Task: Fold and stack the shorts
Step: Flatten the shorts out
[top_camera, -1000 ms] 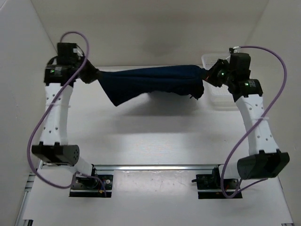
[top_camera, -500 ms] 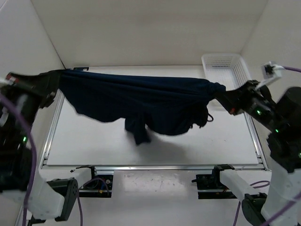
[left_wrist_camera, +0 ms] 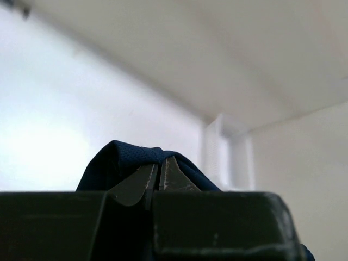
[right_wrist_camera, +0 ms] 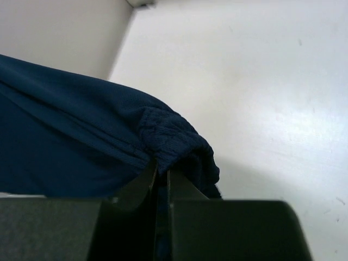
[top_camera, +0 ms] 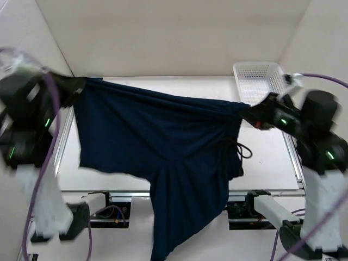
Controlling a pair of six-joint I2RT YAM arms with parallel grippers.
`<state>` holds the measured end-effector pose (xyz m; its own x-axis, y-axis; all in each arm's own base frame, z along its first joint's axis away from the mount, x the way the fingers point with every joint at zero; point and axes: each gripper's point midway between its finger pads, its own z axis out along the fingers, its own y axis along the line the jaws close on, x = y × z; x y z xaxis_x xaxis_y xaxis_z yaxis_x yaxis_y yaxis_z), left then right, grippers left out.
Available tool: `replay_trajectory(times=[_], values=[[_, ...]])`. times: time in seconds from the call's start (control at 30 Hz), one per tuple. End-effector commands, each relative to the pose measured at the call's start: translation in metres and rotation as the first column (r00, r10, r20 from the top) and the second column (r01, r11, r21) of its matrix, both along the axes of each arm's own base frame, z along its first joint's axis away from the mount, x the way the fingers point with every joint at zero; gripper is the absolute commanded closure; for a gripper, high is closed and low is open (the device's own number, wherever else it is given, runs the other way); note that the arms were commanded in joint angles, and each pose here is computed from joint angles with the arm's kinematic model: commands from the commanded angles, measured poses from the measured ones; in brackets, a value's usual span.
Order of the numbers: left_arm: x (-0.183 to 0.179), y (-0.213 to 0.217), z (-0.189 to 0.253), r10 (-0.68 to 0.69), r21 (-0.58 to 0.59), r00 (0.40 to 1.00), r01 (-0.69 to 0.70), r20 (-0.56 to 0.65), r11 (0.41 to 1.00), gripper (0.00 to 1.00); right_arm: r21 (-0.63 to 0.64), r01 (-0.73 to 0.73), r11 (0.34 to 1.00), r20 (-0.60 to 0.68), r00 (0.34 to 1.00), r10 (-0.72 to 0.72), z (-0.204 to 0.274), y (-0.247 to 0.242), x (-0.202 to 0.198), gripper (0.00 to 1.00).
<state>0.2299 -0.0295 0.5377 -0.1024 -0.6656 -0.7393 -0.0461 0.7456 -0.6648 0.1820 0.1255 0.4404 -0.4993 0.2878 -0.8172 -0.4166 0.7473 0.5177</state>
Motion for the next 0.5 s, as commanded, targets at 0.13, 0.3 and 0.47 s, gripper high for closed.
replay_trajectory(times=[0.13,0.3,0.47], values=[[0.197,0.032,-0.185,0.049,0.079,0.891,-0.015,-0.452,0.997,0.90,-0.181,0.208,0.961,-0.322,0.911,-0.258,-0.174,-0.023,0.174,1.00],[0.284,0.034,-0.317,0.005,0.069,0.673,0.068,-0.740,0.995,0.57,-0.293,0.248,0.923,-0.432,0.827,-0.360,-0.233,-0.023,0.273,0.08],[0.273,0.015,-0.324,0.051,0.160,0.647,0.111,-0.761,0.981,0.40,-0.343,0.268,0.900,-0.416,0.816,-0.401,-0.240,-0.025,0.273,0.00]])
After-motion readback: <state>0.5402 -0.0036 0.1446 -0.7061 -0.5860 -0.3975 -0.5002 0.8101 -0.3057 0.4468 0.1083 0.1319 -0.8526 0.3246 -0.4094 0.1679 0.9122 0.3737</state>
